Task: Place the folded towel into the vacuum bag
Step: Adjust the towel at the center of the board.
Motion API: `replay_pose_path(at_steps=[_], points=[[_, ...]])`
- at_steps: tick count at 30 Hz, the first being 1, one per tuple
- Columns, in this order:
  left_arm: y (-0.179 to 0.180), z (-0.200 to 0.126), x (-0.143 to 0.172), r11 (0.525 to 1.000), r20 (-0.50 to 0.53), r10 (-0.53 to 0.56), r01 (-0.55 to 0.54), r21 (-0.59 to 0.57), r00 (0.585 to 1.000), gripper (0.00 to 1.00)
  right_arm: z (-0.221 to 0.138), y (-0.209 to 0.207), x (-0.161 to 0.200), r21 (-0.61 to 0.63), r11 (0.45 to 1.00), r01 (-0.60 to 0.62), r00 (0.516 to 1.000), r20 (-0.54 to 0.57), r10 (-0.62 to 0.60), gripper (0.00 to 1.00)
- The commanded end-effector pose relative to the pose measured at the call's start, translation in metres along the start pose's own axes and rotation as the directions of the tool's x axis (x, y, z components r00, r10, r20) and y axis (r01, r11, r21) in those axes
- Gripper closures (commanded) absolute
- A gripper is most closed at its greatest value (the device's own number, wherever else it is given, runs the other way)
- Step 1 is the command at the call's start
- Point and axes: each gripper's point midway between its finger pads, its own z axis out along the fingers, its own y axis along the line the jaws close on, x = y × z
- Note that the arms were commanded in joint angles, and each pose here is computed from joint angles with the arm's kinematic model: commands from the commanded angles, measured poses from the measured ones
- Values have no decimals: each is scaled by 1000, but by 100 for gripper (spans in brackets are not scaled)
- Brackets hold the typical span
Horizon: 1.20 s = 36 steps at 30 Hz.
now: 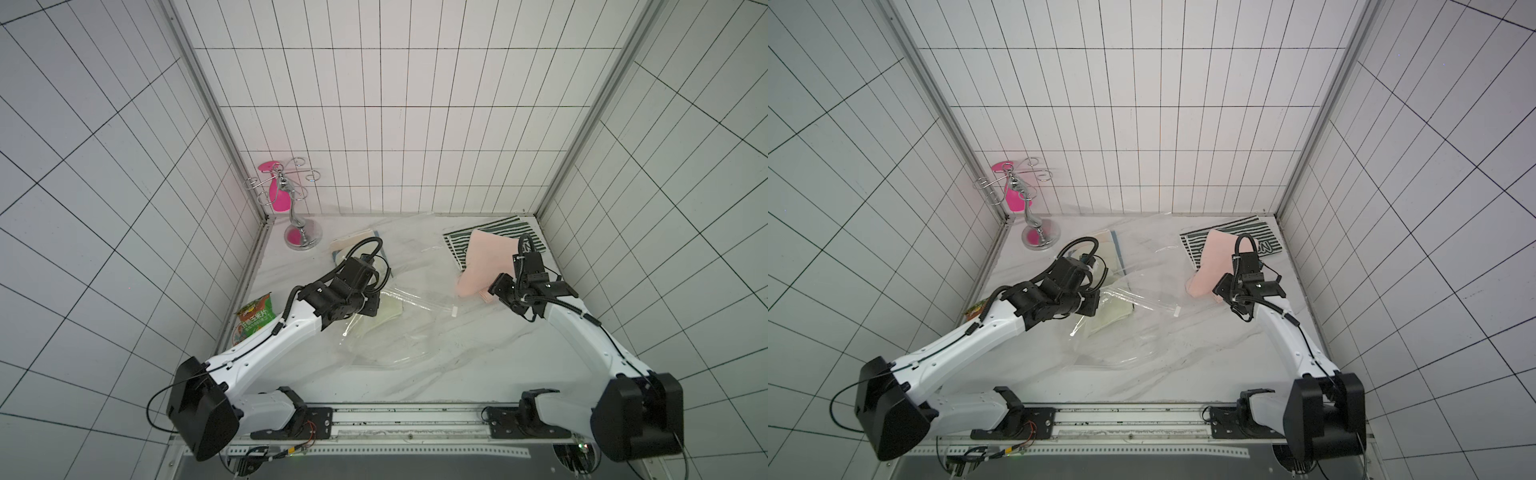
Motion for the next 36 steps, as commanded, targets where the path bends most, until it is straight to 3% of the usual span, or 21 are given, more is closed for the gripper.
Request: replay_pose_path(at_steps=[1, 6, 10, 15, 21, 28, 31, 36], points=[[-7, -9, 4, 999, -32, 8, -7, 31, 999, 84, 5, 9, -43, 12, 1000, 4, 995, 104, -5, 35], [-34, -23, 1, 986, -30, 14, -8, 165, 999, 65, 35, 3, -36, 29, 999, -23, 999, 24, 22, 35], [-43, -47, -8, 975, 12, 25, -27, 219, 1000, 55, 45, -13, -22, 79, 996, -49, 999, 3, 49, 35], [-66, -83, -16, 929, 81, -1, -29, 368, 997, 45, 64, -17, -13, 107, 992, -67, 996, -49, 73, 37], [-74, -108, -24, 907, 123, -15, -38, 420, 992, 44, 78, -34, 5, 180, 975, -133, 984, -93, 152, 41], [-84, -101, -43, 898, 149, -15, -52, 437, 989, 44, 95, -33, 7, 186, 972, -143, 979, -117, 166, 44], [-87, -96, -52, 901, 158, -4, -65, 430, 987, 44, 110, -32, 12, 190, 968, -164, 969, -154, 194, 57], [-85, -90, -62, 912, 186, 9, -85, 400, 982, 44, 96, -24, 0, 145, 975, -170, 973, -129, 189, 94]])
